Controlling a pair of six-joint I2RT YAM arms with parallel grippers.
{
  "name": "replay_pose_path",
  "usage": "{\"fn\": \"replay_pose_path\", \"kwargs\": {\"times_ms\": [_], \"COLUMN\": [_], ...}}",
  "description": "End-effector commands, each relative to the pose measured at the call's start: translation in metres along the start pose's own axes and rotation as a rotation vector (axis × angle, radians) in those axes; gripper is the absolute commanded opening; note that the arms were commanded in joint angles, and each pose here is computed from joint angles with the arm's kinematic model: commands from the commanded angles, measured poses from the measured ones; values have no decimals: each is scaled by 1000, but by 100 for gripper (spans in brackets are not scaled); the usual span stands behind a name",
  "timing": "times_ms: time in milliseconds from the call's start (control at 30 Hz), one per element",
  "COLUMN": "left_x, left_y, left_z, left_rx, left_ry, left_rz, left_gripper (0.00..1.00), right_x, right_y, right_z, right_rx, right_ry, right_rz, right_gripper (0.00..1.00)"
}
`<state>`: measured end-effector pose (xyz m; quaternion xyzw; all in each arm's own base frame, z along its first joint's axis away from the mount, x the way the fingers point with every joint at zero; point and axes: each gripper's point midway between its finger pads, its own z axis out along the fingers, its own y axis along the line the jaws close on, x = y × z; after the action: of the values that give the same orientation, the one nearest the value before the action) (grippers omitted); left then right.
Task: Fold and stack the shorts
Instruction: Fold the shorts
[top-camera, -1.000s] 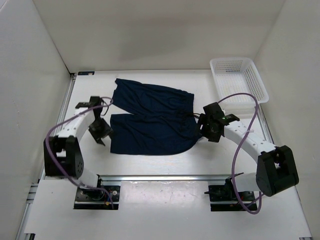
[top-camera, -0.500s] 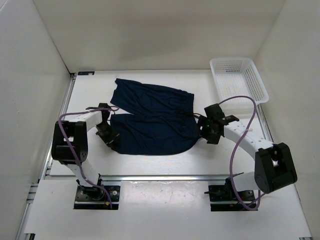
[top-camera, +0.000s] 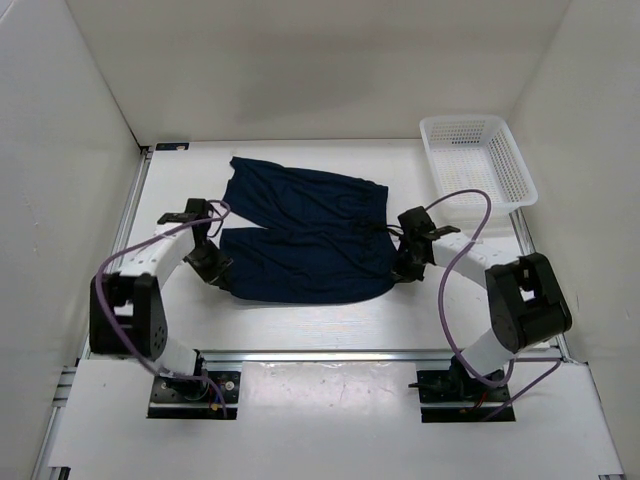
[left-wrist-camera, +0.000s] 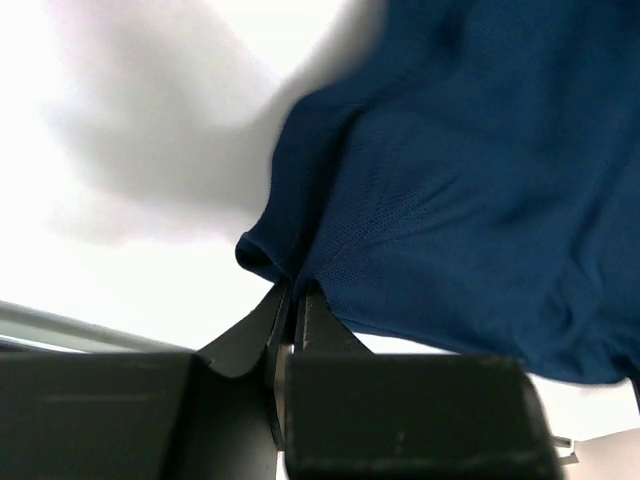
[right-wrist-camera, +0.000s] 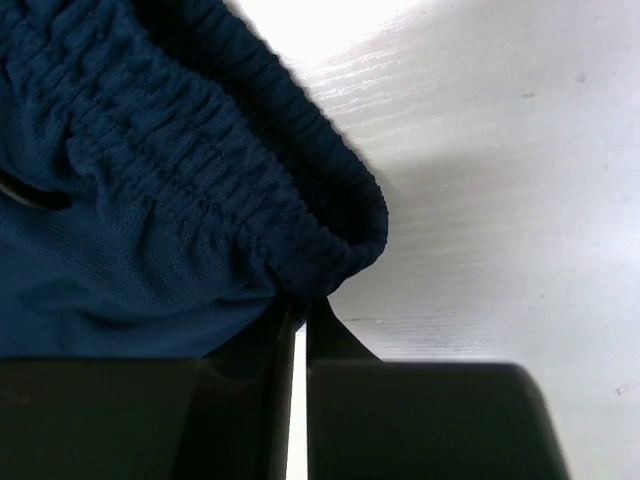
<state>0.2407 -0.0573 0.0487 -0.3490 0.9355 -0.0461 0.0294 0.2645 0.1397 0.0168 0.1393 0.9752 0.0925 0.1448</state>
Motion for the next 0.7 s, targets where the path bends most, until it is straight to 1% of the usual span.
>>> {"fn": "replay_pose_path", "kwargs": {"times_ms": [0, 100, 200, 233, 300, 367, 400, 467, 533, 567, 633, 667], "left_x": [3, 9, 15, 19, 16, 12, 12, 0, -10, -22, -42, -59], "left_y": [15, 30, 37, 40, 38, 34, 33, 23, 14, 4, -8, -22], "left_z": [-26, -41, -54, -56, -70, -83, -87, -106, -112, -127, -131, -151], "left_rx": [7, 26, 45, 39, 62, 86, 88, 128, 129, 154, 131, 165], "left_ry": [-80, -105, -141, -135, -170, -194, -196, -251, -254, -295, -310, -365], "left_rz": [-21, -63, -63, -72, -72, -71, -71, -60, -47, -37, -32, -34], "left_gripper": [10, 10, 10, 10, 10, 10, 10, 10, 10, 10, 10, 10], "right_x": [1, 19, 38, 42, 43, 54, 52, 54, 48, 43, 28, 22], "right_y": [-5, -21, -39, -43, -46, -55, -53, -55, -49, -45, -37, -35], "right_z": [-9, -26, -35, -45, -58, -67, -75, -84, -97, -100, -110, -109], "right_rx": [17, 23, 57, 50, 40, 59, 42, 40, 22, 11, 3, 16], "right_ry": [-38, -45, -40, -49, -79, -66, -86, -88, -109, -121, -161, -165], "right_rz": [-12, 7, 7, 7, 17, 8, 9, 18, 20, 20, 23, 23], "right_gripper": [0, 0, 0, 0, 0, 0, 0, 0, 0, 0, 0, 0]}}
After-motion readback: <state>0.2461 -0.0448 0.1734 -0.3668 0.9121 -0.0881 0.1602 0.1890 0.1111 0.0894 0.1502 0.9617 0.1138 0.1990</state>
